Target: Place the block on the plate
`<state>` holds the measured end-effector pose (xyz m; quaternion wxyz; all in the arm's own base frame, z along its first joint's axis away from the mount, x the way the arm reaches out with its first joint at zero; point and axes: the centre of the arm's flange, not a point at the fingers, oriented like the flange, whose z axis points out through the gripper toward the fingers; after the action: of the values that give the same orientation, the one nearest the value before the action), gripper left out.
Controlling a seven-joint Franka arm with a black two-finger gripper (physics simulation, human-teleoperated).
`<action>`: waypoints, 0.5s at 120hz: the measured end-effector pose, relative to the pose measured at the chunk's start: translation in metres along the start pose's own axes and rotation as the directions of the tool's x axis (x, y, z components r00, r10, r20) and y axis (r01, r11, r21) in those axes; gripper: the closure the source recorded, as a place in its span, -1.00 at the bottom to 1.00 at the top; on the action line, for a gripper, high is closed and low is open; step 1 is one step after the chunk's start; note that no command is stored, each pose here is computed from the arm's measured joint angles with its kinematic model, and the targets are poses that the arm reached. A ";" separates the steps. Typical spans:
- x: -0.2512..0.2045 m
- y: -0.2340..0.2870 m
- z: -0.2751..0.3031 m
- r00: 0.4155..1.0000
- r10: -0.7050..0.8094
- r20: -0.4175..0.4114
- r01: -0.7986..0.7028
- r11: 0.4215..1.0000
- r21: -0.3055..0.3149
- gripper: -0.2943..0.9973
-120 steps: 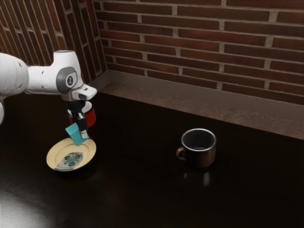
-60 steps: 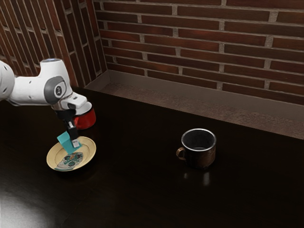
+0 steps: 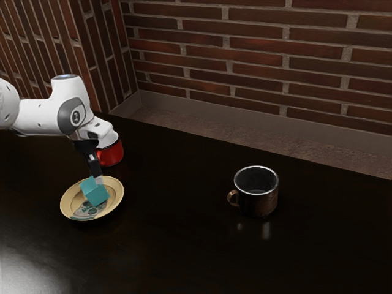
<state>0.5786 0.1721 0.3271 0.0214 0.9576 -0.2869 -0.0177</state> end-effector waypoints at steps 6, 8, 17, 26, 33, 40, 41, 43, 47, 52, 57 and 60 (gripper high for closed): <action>0.008 0.000 -0.018 1.000 0.013 -0.017 -0.012 1.000 0.021 -0.46; 0.012 0.001 -0.026 1.000 0.019 -0.024 -0.018 0.999 0.029 -0.46; 0.027 0.010 -0.059 0.998 0.048 -0.044 -0.046 0.998 0.053 -0.49; 0.041 0.031 -0.085 0.995 0.085 -0.052 -0.082 0.995 0.062 -0.50; 0.054 0.052 -0.102 0.991 0.120 -0.054 -0.116 0.991 0.064 -0.51; 0.067 0.073 -0.116 0.987 0.152 -0.056 -0.149 0.987 0.061 -0.52; 0.070 0.076 -0.118 0.986 0.157 -0.056 -0.154 0.986 0.060 -0.52; 0.075 0.082 -0.123 0.984 0.168 -0.058 -0.164 0.985 0.060 -0.52; 0.087 0.095 -0.135 0.979 0.192 -0.063 -0.188 0.980 0.061 -0.53; 0.102 0.113 -0.153 0.972 0.223 -0.070 -0.218 0.974 0.063 -0.53; 0.116 0.131 -0.175 0.965 0.254 -0.070 -0.249 0.966 0.069 -0.53; 0.123 0.143 -0.191 0.960 0.272 -0.072 -0.267 0.961 0.077 -0.53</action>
<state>0.6116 -0.0091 0.5226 0.0036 0.9096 -0.4140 0.0339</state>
